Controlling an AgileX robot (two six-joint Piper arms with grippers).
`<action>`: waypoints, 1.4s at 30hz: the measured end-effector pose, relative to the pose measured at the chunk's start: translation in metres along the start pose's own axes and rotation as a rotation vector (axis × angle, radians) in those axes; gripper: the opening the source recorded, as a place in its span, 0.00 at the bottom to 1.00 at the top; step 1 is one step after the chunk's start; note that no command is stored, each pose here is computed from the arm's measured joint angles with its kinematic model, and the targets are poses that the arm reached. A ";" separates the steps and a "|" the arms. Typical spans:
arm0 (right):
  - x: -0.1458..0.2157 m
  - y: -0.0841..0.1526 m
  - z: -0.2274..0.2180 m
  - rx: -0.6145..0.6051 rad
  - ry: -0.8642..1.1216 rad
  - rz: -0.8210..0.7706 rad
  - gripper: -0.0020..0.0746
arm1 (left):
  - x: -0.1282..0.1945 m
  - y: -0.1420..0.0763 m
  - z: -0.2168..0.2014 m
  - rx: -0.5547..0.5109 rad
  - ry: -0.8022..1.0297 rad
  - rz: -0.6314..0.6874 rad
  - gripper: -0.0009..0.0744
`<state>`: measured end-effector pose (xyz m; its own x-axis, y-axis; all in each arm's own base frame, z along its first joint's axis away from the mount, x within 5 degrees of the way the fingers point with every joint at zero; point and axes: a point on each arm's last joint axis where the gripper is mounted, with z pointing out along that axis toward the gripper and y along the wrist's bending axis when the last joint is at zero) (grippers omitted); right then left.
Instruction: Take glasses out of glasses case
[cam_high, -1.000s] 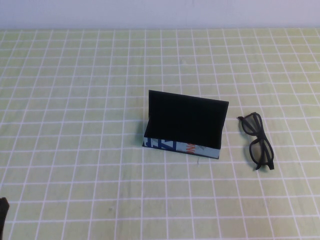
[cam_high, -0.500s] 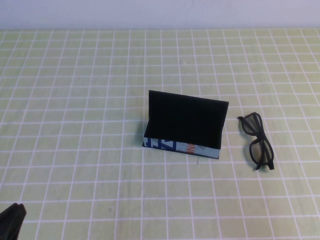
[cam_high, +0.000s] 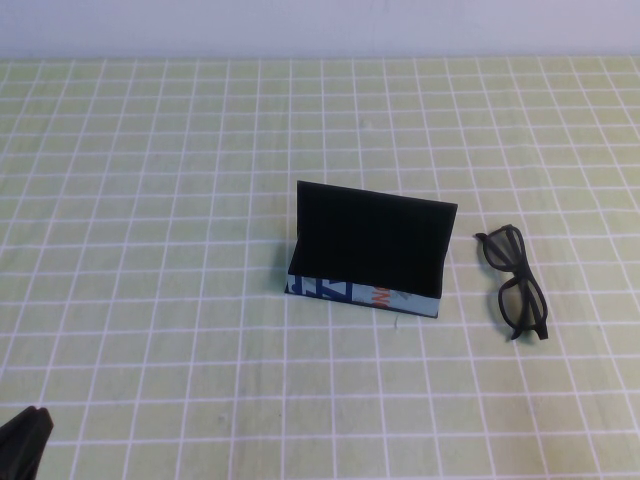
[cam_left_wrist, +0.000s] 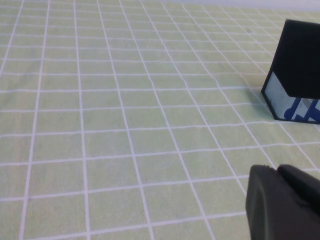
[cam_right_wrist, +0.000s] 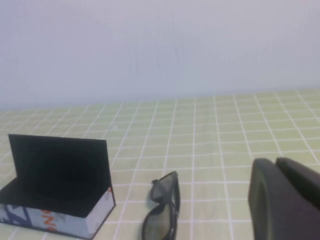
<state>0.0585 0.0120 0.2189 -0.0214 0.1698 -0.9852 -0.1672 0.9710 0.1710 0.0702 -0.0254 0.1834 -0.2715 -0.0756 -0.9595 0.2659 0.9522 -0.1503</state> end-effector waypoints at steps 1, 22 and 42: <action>0.004 -0.001 -0.002 0.007 -0.014 -0.003 0.01 | 0.000 0.000 0.000 0.000 0.000 0.001 0.01; 0.018 -0.008 -0.003 0.057 -0.019 -0.055 0.00 | 0.000 0.000 0.000 0.000 0.000 0.005 0.01; 0.042 -0.008 -0.006 0.047 0.247 -0.058 0.00 | 0.000 0.000 0.000 0.000 0.000 0.005 0.01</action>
<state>0.0534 0.0107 0.1762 -0.2546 0.0730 -0.9643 -0.1291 0.9856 0.1088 0.0702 -0.0254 0.1834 -0.2702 -0.0712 -0.9602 0.2672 0.9526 -0.1458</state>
